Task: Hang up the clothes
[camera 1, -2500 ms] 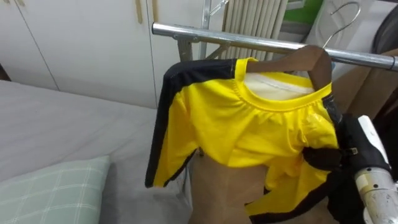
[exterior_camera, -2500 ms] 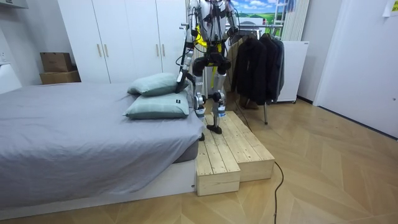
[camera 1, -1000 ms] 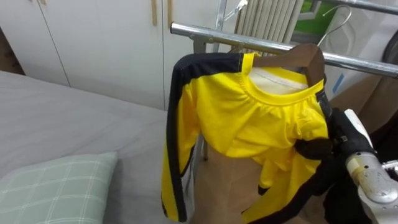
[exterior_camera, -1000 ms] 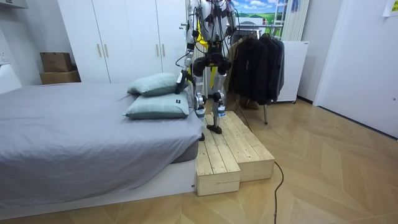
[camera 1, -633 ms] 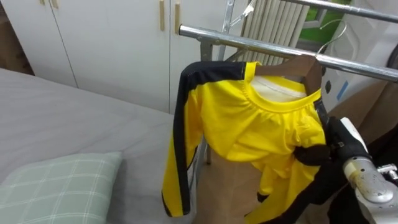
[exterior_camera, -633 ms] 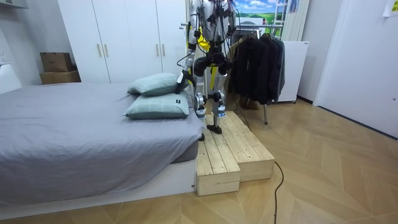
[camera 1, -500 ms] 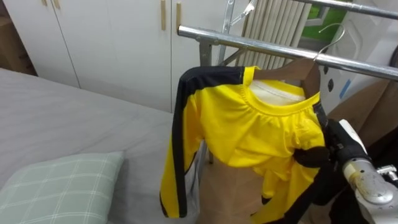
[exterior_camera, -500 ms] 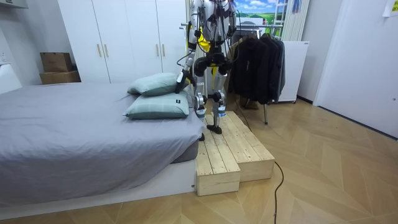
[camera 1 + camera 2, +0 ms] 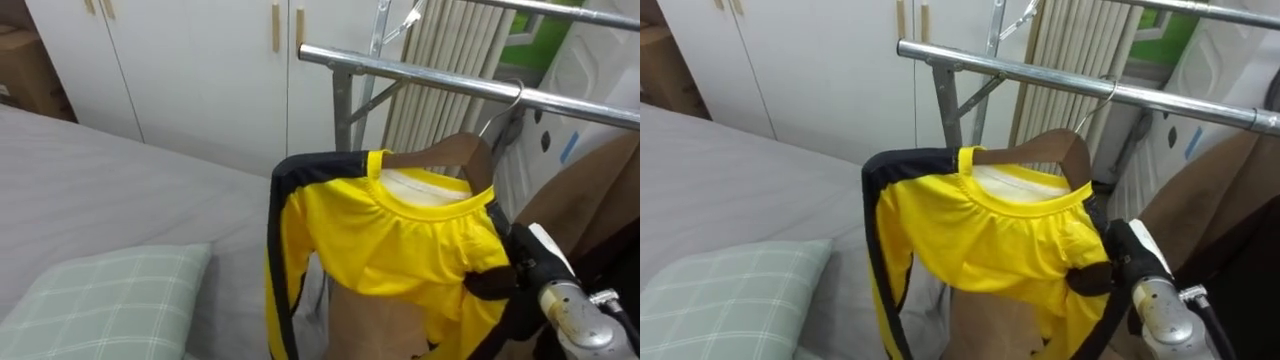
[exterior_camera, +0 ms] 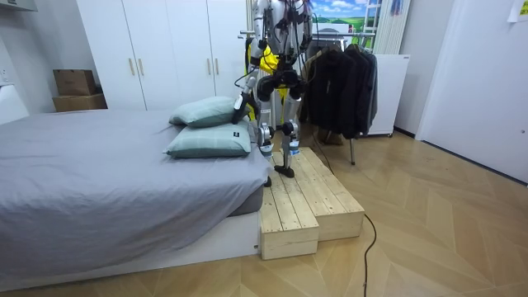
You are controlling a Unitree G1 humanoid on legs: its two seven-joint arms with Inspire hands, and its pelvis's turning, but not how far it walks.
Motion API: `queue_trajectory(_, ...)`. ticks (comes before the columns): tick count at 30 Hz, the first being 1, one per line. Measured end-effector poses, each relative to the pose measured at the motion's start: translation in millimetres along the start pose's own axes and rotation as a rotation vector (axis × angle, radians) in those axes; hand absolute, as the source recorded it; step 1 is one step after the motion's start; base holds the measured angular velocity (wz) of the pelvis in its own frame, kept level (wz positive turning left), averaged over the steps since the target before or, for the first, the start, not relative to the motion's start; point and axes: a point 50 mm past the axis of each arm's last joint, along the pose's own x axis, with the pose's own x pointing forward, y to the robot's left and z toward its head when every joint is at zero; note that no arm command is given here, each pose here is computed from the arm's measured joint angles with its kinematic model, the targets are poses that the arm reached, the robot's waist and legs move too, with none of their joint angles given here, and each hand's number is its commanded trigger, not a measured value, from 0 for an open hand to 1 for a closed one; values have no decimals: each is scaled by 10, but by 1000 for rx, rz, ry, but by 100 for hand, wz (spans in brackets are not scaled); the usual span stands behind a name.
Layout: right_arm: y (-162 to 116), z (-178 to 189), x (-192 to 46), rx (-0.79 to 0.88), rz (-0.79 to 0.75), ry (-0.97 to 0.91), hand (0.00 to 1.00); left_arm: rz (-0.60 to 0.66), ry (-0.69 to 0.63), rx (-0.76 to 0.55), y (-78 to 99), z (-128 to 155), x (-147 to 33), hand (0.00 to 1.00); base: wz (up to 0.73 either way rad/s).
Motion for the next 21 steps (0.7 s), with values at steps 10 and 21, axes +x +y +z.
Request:
queue_trajectory(10, 13, -259, -33, 3, -20, 133, 100, 5, -4, 0, 15, 20, 5, 0, 2)
queue_trajectory(21, 56, -315, -40, 4, -58, 169, 100, 18, -17, 11, 9, 59, 4, 0, 3)
